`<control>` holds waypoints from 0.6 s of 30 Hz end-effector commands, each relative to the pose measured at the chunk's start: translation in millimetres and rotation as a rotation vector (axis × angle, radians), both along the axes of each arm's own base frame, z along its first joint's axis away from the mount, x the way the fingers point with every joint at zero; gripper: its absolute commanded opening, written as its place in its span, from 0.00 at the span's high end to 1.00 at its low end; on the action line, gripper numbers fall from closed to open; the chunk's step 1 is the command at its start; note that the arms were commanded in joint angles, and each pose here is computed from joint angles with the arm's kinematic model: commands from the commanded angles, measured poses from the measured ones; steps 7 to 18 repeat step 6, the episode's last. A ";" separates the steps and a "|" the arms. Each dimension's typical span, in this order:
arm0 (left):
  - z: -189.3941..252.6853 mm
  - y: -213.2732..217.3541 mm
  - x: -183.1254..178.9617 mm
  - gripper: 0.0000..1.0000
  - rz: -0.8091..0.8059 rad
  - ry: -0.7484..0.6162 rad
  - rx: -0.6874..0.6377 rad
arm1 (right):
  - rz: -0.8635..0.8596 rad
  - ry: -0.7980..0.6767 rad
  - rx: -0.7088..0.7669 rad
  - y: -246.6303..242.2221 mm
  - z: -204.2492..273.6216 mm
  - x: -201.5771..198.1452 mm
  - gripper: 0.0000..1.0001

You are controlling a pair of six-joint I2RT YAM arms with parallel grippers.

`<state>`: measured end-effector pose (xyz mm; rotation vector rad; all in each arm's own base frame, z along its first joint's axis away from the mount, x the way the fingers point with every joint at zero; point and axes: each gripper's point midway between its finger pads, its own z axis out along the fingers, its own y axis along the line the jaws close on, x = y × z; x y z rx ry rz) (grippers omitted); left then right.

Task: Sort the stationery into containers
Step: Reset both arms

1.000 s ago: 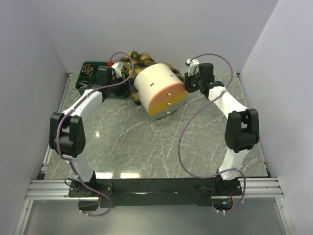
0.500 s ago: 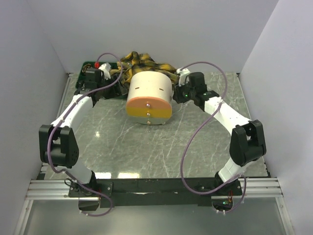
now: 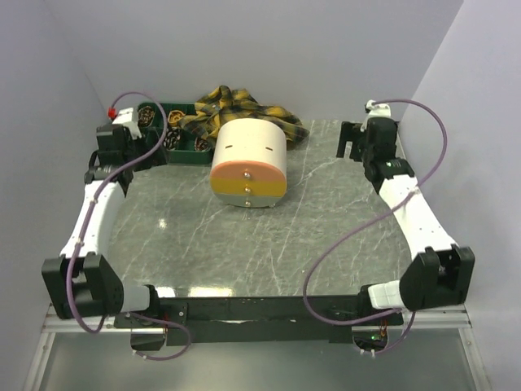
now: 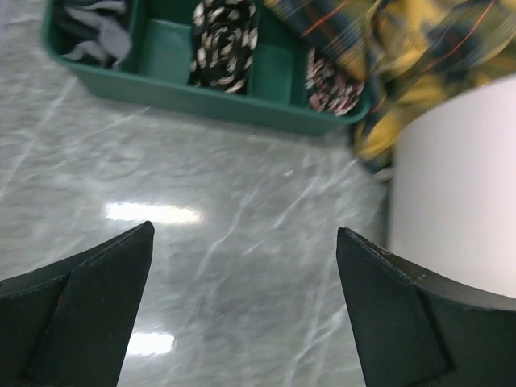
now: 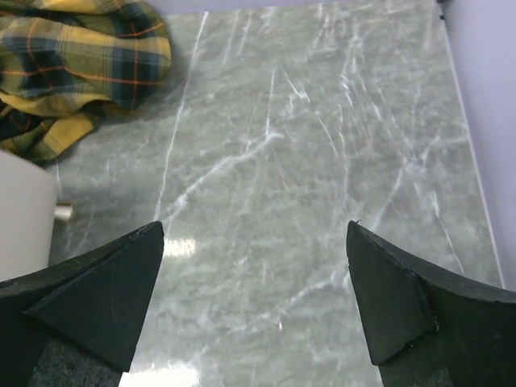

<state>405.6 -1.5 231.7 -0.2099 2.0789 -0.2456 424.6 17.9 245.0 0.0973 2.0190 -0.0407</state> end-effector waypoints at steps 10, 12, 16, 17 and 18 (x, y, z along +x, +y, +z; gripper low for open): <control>26.9 14.4 -27.3 0.00 -0.049 -0.162 0.223 | -0.051 -0.036 -0.115 -20.5 22.6 -59.3 0.00; 26.9 14.4 -27.3 0.00 -0.049 -0.162 0.223 | -0.051 -0.036 -0.115 -20.5 22.6 -59.3 0.00; 26.9 14.4 -27.3 0.00 -0.049 -0.162 0.223 | -0.051 -0.036 -0.115 -20.5 22.6 -59.3 0.00; 26.9 14.4 -27.3 0.00 -0.049 -0.162 0.223 | -0.051 -0.036 -0.115 -20.5 22.6 -59.3 0.00; 26.9 14.4 -27.3 0.00 -0.049 -0.162 0.223 | -0.051 -0.036 -0.115 -20.5 22.6 -59.3 0.00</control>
